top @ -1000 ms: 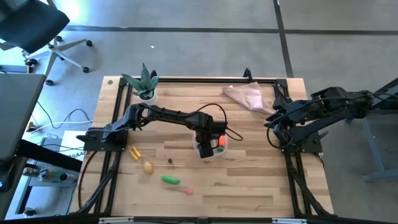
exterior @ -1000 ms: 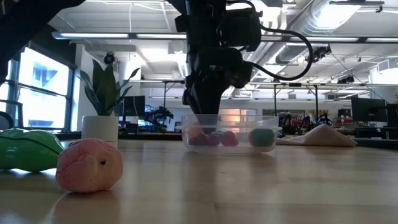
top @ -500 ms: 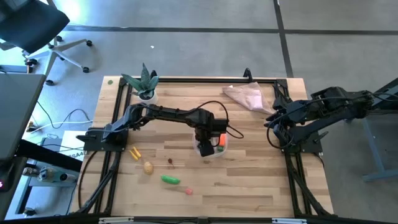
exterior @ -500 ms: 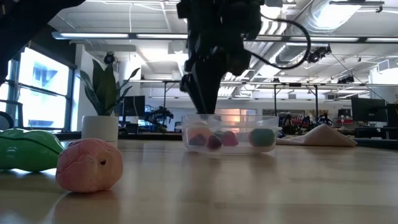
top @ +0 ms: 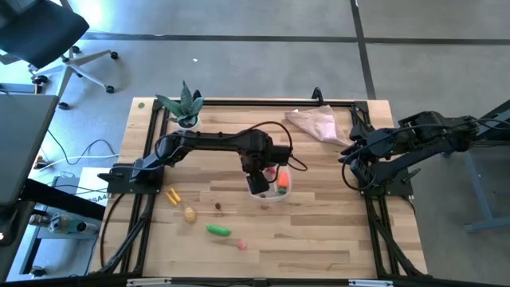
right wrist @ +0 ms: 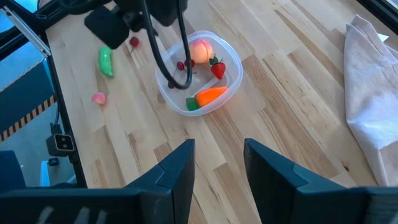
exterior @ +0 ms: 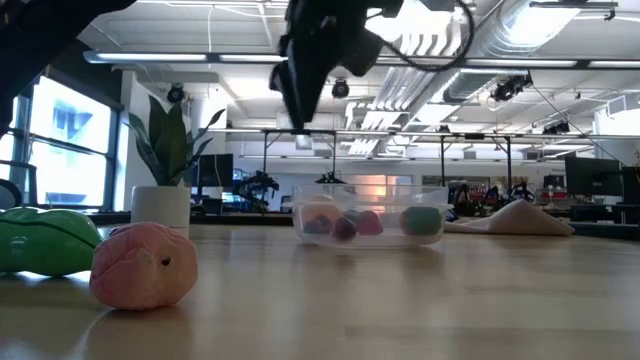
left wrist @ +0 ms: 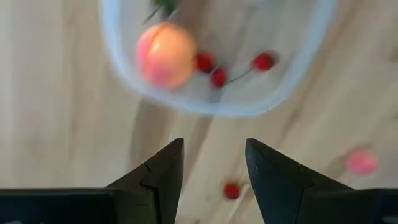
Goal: Pick and placing Produce into tupperware
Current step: Put the red cherry into the transparent bin
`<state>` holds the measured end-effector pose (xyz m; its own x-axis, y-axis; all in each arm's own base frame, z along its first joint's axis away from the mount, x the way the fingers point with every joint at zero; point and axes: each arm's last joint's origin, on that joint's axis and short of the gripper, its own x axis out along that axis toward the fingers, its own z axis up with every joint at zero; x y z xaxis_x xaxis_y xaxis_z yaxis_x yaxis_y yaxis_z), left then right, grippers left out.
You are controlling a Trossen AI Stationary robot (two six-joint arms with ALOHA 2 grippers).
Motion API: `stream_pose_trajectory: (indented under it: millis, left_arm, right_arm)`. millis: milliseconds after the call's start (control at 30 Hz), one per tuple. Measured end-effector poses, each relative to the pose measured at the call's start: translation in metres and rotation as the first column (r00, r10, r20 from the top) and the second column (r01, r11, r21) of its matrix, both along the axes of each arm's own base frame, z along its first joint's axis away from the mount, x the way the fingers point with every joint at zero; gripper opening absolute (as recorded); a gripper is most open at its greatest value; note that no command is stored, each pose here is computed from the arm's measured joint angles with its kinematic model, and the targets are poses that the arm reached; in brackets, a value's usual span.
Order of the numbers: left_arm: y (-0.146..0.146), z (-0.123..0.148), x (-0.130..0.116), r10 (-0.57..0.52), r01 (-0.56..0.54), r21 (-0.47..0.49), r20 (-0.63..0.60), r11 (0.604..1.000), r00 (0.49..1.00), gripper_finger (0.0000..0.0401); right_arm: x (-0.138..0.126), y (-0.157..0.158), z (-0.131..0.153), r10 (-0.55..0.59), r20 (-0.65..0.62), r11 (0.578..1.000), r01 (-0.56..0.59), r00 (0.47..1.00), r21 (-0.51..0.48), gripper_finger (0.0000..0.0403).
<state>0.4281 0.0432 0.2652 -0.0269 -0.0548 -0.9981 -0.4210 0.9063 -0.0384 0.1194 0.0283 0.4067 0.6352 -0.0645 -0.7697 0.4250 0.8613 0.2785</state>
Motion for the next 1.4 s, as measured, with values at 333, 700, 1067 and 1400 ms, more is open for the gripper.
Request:
stream_pose_trajectory:
  millis: [333,700,1067,1400]
  left_arm:
    - [-0.017,-0.010,-0.023,0.042,-0.037,0.052,-0.097,0.998,0.994,0.0163]
    - [-0.027,-0.021,-0.095,0.233,-0.213,0.155,-0.120,0.965,0.965,0.0163]
    - [-0.045,-0.057,-0.164,0.694,-0.696,-0.020,-0.052,0.718,0.718,0.0163]
    - [-0.074,-0.091,-0.169,0.823,-0.821,-0.059,-0.002,0.568,0.569,0.0163]
  right_arm:
    - [0.000,0.000,0.000,0.000,0.001,1.000,0.000,1.000,0.000,0.0130]
    - [0.000,0.000,0.000,0.000,0.001,1.000,0.000,1.000,0.000,0.0130]
    - [0.000,0.000,0.000,0.000,0.001,1.000,0.000,1.000,0.000,0.0130]
    - [0.000,0.000,0.000,0.000,0.001,1.000,0.000,1.000,0.000,0.0130]
